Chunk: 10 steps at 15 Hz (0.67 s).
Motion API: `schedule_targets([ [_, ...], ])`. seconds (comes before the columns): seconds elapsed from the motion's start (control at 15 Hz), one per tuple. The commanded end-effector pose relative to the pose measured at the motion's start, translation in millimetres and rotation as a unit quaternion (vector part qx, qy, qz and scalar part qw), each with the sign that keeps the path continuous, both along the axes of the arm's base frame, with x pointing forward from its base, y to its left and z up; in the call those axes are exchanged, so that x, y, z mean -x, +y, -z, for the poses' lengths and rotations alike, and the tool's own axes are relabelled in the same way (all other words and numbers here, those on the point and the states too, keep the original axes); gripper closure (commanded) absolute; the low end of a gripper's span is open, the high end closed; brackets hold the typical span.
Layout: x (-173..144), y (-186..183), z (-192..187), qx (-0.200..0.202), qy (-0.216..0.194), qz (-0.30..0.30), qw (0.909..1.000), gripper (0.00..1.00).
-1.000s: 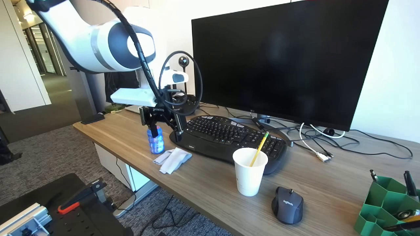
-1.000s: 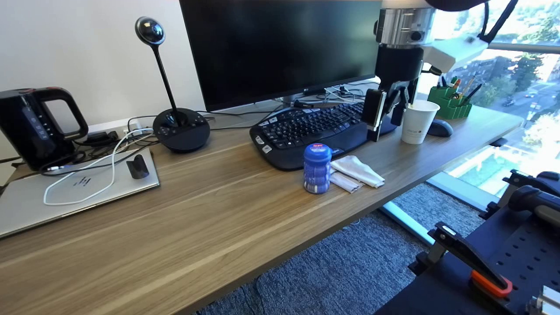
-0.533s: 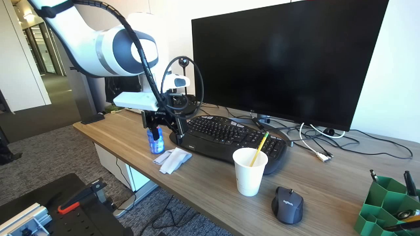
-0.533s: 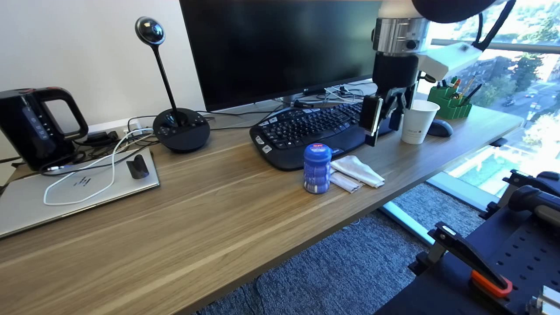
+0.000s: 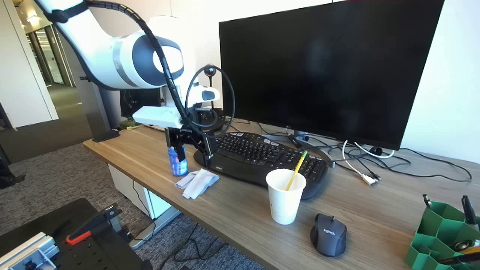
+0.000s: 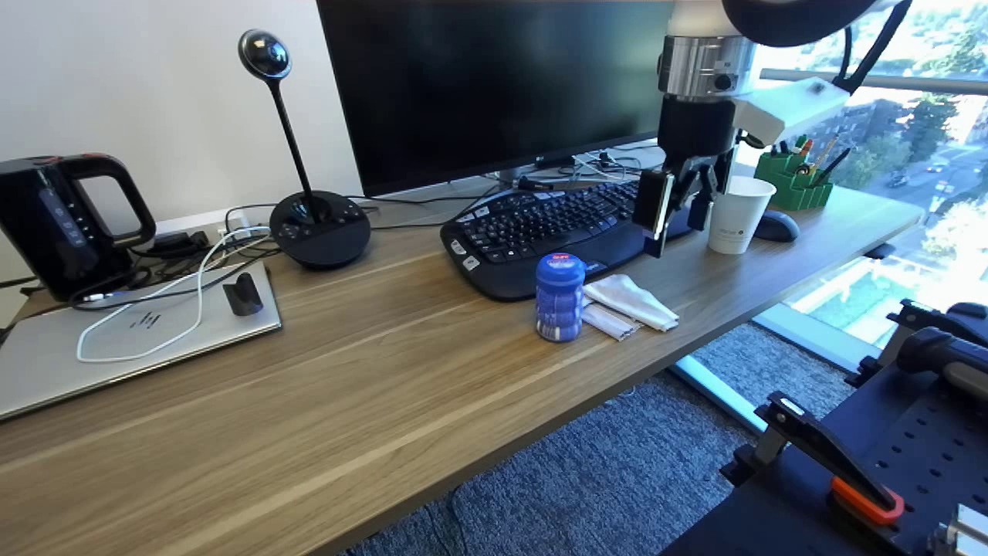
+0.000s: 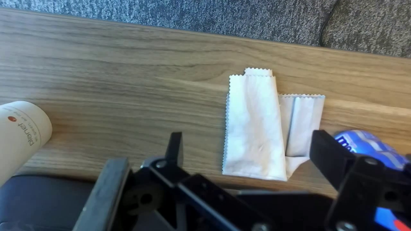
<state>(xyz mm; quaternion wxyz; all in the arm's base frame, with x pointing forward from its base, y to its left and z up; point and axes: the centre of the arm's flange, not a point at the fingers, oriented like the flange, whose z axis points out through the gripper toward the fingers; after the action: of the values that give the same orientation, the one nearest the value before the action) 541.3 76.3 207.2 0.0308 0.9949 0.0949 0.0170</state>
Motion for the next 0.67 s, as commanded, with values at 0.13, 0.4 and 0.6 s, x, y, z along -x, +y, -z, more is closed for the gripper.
schedule_targets([
  [0.13,0,0,0,0.000,0.000,0.000,1.0000,0.00],
  [0.4,1,8,6,0.005,0.011,-0.004,0.9999,0.00],
  [0.6,4,19,14,0.009,0.014,-0.019,0.9997,0.00],
])
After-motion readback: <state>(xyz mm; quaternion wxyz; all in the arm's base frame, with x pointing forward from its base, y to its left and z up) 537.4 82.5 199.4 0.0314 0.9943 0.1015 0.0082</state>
